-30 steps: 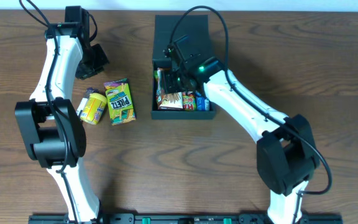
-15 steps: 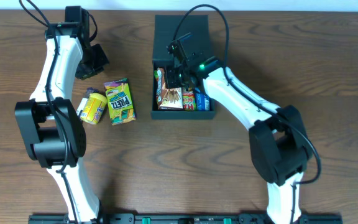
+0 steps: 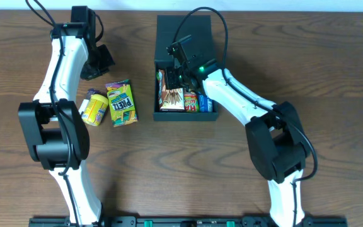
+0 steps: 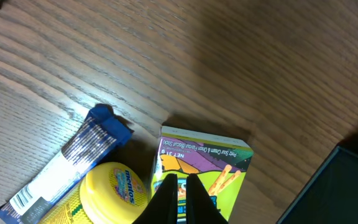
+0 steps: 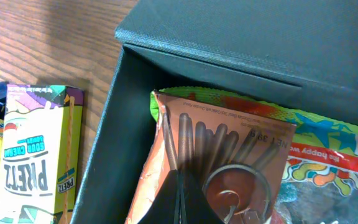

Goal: Pack container

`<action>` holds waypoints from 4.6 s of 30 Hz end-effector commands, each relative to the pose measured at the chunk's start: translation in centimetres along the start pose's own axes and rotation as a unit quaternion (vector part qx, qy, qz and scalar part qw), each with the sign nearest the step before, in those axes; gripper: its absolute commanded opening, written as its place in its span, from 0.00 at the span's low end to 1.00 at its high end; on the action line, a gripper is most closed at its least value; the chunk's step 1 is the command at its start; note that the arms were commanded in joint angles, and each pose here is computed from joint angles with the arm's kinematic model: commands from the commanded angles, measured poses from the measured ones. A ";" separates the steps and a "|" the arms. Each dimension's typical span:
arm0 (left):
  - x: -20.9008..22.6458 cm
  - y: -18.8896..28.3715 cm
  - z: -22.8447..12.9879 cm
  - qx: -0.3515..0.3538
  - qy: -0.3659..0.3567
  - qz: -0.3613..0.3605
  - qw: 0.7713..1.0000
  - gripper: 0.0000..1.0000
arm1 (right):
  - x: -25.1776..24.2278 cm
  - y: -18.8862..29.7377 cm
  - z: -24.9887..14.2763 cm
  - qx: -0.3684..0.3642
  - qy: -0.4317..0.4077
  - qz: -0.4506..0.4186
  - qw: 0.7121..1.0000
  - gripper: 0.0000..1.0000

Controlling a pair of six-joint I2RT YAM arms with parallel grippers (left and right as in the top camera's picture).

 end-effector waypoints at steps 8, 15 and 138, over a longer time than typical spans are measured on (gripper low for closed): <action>-0.2 -0.4 -0.3 0.007 -0.010 0.000 1.000 0.08 | 0.1 -2.1 -1.0 0.021 0.022 0.008 1.000 0.01; -0.2 -0.4 -0.3 0.007 -0.010 0.000 1.000 0.08 | 0.4 -2.8 -1.0 0.014 0.026 0.014 0.999 0.01; -1.4 -4.8 -12.6 0.041 -0.128 -0.001 0.991 0.97 | -13.3 16.7 6.6 -0.045 -0.028 -0.086 0.995 0.01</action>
Point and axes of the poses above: each gripper's point midway between its finger pads, its own y axis back along the fingers, its own x axis along the line the jaws close on, z = x × y, the point moved 6 cm from there along y, back along the fingers, and after that the axes turned 7 degrees about -y, right-handed, at the moved point
